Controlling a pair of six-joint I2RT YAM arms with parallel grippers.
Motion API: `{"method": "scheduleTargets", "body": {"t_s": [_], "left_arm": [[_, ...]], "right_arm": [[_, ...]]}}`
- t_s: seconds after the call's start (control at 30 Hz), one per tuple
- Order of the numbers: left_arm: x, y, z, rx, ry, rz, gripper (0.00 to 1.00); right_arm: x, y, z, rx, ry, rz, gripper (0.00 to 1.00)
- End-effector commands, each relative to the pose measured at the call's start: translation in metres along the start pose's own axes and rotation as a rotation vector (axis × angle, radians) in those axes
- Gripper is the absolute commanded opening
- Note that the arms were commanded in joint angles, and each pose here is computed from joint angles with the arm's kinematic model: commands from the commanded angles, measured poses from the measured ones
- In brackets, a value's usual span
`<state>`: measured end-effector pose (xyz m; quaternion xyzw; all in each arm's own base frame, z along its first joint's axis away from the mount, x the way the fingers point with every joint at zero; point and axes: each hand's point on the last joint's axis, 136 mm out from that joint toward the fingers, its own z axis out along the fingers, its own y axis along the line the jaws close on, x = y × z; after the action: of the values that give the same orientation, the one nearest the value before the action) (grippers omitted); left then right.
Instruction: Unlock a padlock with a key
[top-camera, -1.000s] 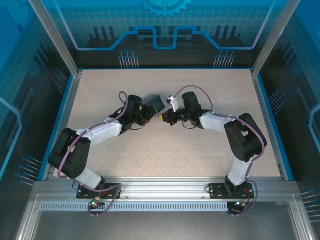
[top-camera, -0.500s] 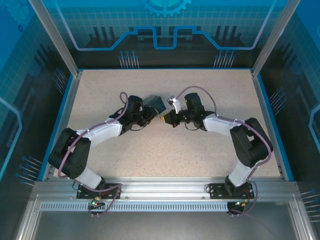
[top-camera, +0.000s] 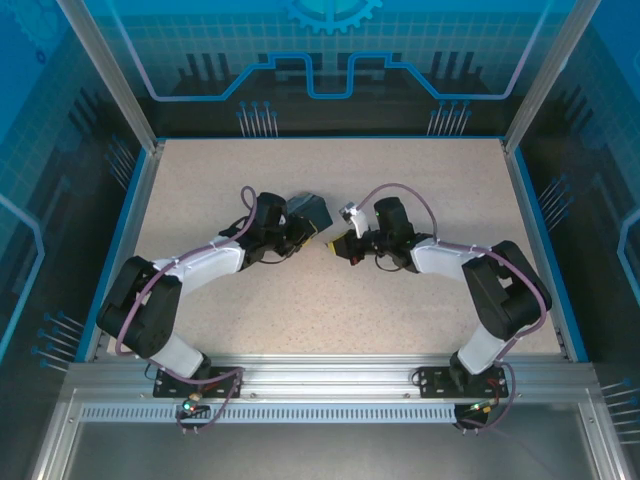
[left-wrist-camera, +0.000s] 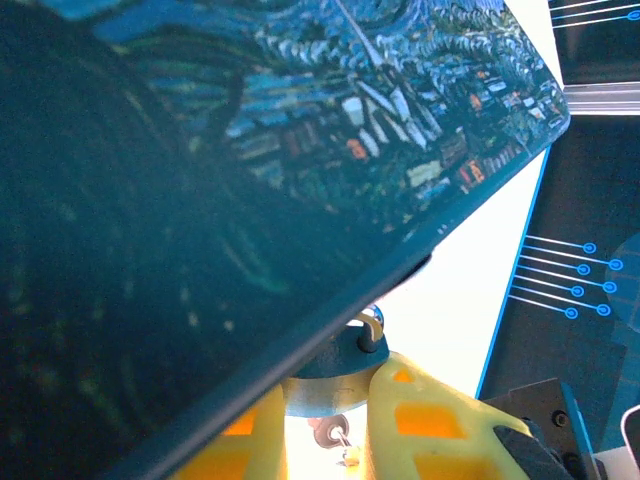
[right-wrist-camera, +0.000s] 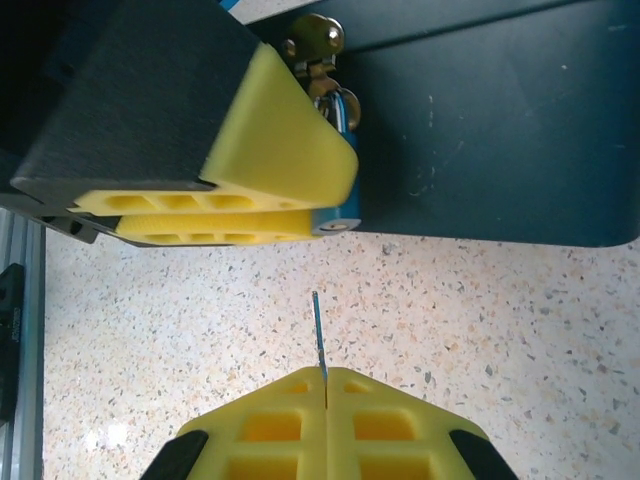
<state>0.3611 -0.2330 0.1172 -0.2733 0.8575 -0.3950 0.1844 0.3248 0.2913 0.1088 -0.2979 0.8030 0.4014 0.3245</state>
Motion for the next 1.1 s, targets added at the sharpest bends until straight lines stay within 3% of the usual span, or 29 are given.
{"method": "scheduleTargets", "body": {"t_s": [0.0,1.07], "left_arm": [[0.001,-0.019,-0.006,0.043,0.014,0.01,0.1],[0.003,-0.019,-0.005,0.049,0.025,-0.01,0.1]], "right_arm": [[-0.004,-0.008,0.002,0.02,-0.043,0.013,0.0],[-0.014,0.003,0.018,-0.009,-0.079,-0.039,0.0]]}}
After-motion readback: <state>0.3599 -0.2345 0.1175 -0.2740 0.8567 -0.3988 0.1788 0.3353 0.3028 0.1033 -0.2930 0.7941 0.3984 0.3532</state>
